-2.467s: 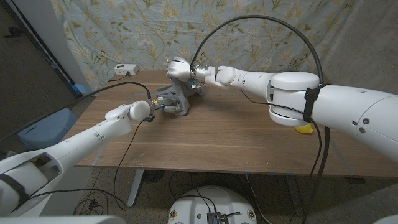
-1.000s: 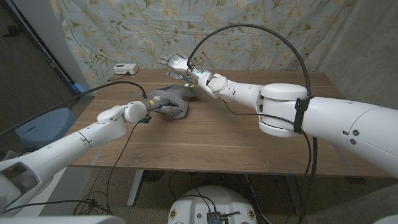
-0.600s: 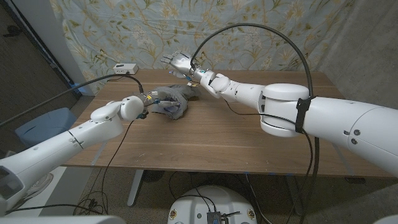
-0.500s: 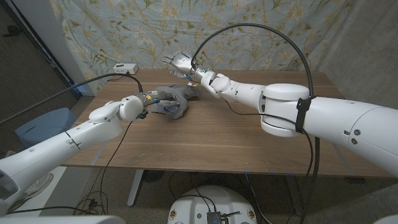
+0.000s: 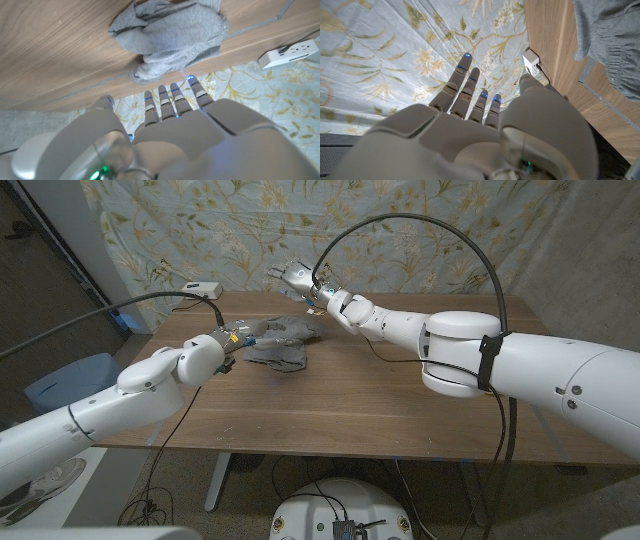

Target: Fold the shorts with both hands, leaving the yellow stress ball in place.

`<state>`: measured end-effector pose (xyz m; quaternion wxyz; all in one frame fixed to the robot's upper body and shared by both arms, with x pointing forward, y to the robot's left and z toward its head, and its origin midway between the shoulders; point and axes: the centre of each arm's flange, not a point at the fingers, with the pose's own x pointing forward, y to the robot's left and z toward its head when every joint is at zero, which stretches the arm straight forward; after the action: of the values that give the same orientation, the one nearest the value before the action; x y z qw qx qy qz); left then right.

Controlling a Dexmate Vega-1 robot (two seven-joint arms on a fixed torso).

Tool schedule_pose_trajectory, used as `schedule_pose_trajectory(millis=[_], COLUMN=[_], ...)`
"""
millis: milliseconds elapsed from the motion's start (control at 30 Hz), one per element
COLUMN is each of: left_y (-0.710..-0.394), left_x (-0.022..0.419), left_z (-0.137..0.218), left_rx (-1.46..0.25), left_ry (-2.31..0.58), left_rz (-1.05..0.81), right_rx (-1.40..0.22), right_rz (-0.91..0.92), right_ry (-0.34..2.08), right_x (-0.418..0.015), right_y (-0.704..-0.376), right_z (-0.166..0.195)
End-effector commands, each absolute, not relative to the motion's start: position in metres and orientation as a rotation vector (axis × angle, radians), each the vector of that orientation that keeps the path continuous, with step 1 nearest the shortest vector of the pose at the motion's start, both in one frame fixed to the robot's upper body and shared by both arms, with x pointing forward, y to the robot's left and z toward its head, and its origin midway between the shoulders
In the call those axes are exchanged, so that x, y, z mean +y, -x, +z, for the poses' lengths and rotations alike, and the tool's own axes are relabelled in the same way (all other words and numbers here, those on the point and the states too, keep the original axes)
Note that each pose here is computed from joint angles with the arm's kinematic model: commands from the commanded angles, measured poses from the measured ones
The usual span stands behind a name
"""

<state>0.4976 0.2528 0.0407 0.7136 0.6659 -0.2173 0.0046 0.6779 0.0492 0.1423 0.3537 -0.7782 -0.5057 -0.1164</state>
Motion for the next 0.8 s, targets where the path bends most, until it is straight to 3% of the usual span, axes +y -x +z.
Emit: schedule_pose_trajectory(millis=[33,200,800], left_y=[-0.459,-0.465,-0.503], left_x=[0.248,0.255,0.27], left_z=[0.05,0.046,0.053], left_rx=[-0.656,-0.702,-0.837], left_ry=[-1.418,-1.342,-1.008], left_rz=[0.075,0.106,0.034], right_rx=[-1.338,-1.413,-1.238], right_rz=[-0.352,-0.378,-0.167], right_ry=[1.943,1.802,1.233], right_x=[0.036,0.023,-0.067], right_y=[-0.676,-0.666,-0.63], right_z=[0.153,0.157,0.171])
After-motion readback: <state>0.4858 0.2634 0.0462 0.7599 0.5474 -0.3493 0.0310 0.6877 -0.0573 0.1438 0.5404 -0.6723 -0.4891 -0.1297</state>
